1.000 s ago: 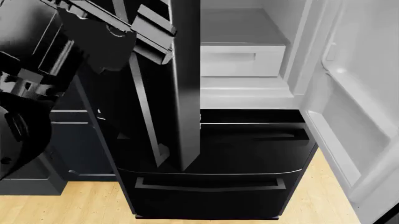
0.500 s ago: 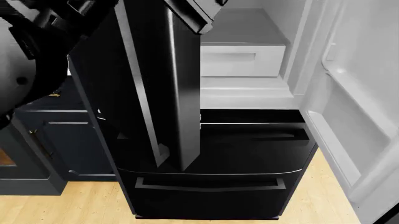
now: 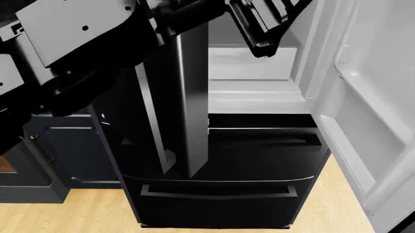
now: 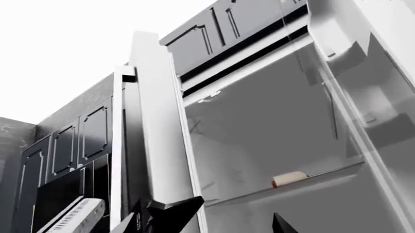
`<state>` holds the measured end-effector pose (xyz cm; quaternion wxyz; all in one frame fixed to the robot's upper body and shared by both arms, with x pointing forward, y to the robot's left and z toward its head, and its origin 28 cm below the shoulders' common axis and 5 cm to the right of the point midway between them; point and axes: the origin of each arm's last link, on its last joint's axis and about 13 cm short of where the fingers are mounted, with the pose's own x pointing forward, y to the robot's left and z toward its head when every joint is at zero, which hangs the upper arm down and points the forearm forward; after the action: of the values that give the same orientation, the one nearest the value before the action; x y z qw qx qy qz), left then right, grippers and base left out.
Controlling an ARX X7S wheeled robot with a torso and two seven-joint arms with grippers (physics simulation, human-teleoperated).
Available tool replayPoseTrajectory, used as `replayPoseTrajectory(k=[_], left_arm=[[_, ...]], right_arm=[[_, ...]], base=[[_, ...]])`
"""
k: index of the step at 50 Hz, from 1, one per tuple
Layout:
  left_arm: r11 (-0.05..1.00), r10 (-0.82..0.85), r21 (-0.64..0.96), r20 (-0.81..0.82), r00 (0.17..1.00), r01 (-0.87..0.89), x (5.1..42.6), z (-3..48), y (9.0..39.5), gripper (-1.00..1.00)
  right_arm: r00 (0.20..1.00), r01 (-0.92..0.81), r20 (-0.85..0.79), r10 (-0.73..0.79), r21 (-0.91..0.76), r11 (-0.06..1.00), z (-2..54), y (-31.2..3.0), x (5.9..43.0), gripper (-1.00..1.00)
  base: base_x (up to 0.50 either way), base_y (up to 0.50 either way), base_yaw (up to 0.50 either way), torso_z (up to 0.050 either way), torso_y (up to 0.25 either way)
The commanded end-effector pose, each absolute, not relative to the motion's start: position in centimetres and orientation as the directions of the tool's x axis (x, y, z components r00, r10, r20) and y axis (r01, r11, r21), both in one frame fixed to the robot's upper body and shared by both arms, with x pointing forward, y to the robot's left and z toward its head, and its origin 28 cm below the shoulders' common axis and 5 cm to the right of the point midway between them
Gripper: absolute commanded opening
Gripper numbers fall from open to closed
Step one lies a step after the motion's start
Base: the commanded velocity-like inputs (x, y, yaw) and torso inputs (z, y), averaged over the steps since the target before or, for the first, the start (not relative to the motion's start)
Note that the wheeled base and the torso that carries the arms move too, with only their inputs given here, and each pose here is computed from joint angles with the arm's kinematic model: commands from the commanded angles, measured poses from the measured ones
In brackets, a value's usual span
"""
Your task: Open the fridge doors
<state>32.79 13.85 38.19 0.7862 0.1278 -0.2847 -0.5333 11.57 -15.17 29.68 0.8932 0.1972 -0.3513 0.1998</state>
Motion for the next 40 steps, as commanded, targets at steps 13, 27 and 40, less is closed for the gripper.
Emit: replayPoseTrajectory(k=[13, 27, 40], left_arm=[[0.392, -0.894, 0.068, 0.265, 0.362, 0.918, 36.5, 36.5, 11.7, 1.0], [0.414, -0.879, -0.141, 0.196, 0.435, 0.899, 37.5, 35.1, 10.7, 1.0], [0.446, -0.819, -0.378, 0.194, 0.541, 0.811, 38.2, 33.8, 10.5, 1.0]], right_arm=[[0.66, -0.516, 0.715, 0.231, 0.209, 0.83, 29.7, -15.2, 11.4, 1.0], [0.653, -0.52, 0.722, 0.227, 0.21, 0.828, 29.7, -15.3, 11.3, 1.0], [0.662, -0.504, 0.725, 0.188, 0.245, 0.828, 29.8, -15.6, 11.6, 1.0]], base=[[0.0, 0.0, 0.0, 0.0, 0.0], [0.0, 0.0, 0.0, 0.0, 0.0], [0.0, 0.0, 0.0, 0.0, 0.0]])
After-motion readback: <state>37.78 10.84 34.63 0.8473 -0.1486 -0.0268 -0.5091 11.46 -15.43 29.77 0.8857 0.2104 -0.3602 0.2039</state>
